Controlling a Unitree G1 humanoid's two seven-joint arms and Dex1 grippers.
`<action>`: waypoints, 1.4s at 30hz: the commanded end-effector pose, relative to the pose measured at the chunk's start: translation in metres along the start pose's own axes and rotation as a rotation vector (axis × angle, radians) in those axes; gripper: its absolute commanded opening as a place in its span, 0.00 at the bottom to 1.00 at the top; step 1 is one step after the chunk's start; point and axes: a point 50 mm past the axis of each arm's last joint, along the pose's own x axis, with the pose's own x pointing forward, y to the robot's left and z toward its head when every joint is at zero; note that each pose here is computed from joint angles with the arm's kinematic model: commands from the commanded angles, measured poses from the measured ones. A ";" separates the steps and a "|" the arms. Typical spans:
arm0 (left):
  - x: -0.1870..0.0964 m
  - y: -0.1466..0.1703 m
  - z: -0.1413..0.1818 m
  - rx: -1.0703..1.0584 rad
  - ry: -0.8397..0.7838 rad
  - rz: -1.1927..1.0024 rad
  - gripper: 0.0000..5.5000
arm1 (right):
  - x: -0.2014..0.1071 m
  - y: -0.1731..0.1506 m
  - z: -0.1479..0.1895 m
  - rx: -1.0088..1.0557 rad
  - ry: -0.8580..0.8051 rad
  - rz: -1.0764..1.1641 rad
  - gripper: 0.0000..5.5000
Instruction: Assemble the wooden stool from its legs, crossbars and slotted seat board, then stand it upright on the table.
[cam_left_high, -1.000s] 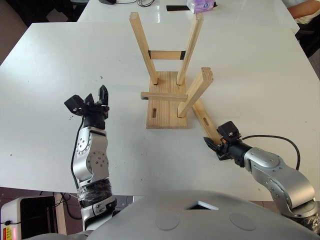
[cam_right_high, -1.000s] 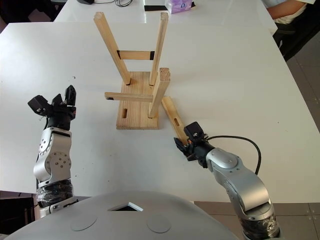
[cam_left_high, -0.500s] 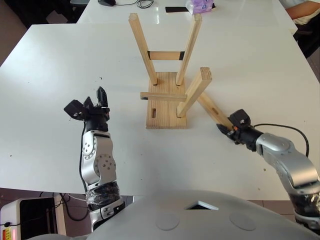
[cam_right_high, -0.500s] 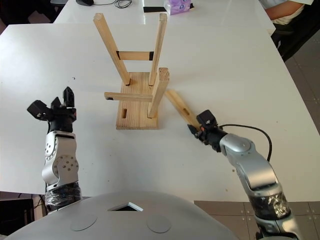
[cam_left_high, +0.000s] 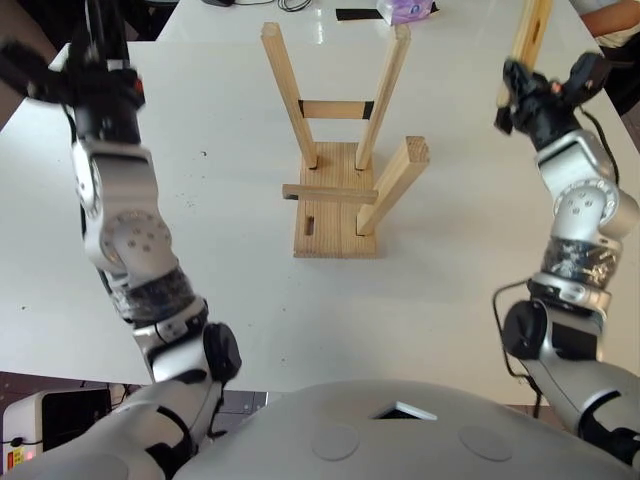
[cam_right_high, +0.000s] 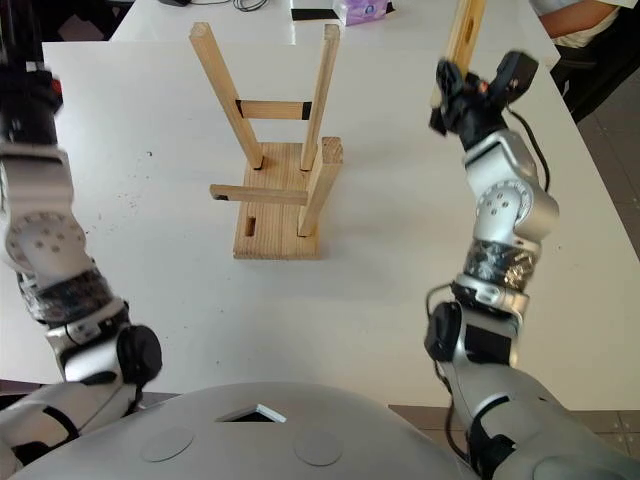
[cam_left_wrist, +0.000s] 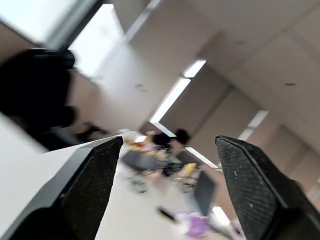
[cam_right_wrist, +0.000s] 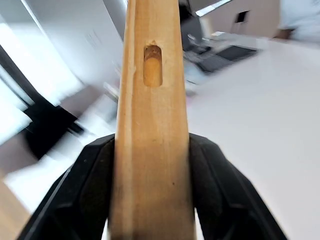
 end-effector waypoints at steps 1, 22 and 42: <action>0.012 -0.043 -0.015 -0.075 0.128 -0.302 0.63 | 0.007 0.084 0.039 0.079 -0.076 0.514 0.38; -0.005 -0.117 0.011 -0.179 0.384 -1.212 0.77 | -0.005 0.159 0.079 -0.359 0.485 1.522 0.38; -0.012 -0.129 0.024 -0.212 0.308 -1.334 0.77 | -0.003 0.139 0.054 -0.478 0.608 1.498 0.38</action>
